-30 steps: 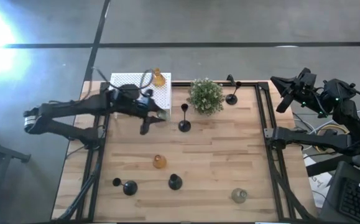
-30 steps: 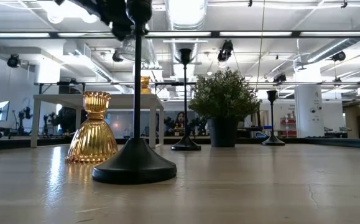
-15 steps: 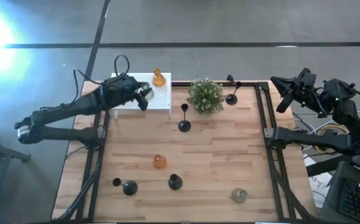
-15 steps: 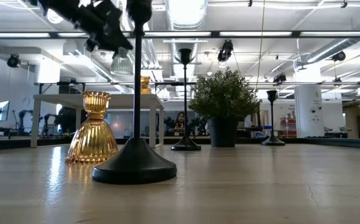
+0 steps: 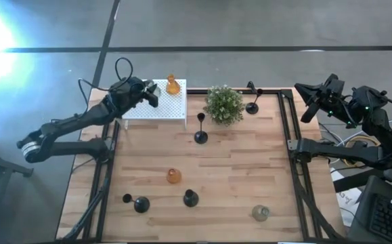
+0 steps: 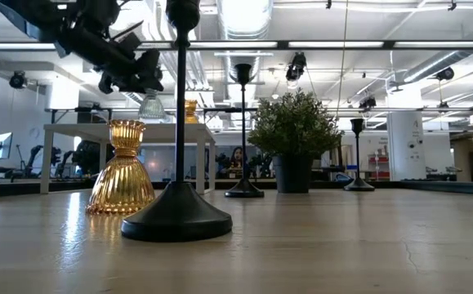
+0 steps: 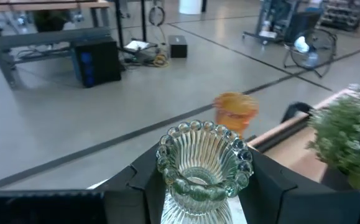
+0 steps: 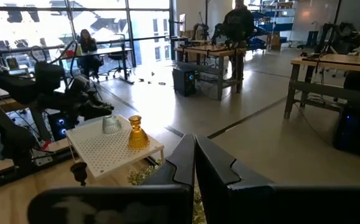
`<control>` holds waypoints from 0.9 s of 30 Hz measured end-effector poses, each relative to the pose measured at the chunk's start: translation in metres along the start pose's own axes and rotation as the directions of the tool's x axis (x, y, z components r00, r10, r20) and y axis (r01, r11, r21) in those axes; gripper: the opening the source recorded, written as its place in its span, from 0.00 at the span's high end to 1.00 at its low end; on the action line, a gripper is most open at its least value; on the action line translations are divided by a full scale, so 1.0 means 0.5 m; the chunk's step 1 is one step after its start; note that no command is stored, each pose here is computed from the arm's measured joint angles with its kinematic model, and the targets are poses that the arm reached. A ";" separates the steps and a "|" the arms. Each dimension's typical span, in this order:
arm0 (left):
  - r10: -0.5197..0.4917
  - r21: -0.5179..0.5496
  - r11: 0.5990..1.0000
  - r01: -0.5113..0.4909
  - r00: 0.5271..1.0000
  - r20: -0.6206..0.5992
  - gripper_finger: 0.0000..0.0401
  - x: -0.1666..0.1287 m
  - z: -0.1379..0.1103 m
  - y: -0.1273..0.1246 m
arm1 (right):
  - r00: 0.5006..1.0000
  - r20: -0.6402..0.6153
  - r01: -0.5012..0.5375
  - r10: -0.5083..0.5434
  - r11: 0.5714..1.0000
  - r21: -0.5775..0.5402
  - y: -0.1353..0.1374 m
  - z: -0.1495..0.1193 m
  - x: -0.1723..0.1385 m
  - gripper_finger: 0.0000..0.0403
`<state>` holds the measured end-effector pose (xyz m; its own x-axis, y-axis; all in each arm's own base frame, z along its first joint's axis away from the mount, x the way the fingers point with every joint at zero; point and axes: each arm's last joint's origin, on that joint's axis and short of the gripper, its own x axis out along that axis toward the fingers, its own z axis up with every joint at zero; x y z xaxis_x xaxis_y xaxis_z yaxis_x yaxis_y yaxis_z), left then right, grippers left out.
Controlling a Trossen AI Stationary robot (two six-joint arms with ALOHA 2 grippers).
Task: Pick & Place candle stick holders
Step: Put the top transparent glass candle holder on the shelf
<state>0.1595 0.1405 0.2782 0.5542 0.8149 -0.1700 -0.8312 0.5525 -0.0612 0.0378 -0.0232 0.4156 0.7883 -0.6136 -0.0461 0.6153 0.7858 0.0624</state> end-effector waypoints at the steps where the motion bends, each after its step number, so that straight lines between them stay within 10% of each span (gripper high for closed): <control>1: 0.008 -0.006 1.000 -0.008 1.000 0.002 0.60 0.003 -0.003 0.004 | 1.000 0.000 0.000 0.000 1.000 0.000 0.000 0.000 0.000 0.98; 27: -0.018 -0.044 0.999 0.017 1.000 -0.018 0.61 0.122 -0.034 0.050 | 1.000 0.000 0.000 0.000 1.000 0.000 0.000 0.000 0.000 0.98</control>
<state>0.1715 0.2011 0.2496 0.5683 0.8013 -0.1868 -0.8226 0.5583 -0.1075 0.0378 -0.0232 0.4156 0.7883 -0.6136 -0.0461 0.6153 0.7858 0.0625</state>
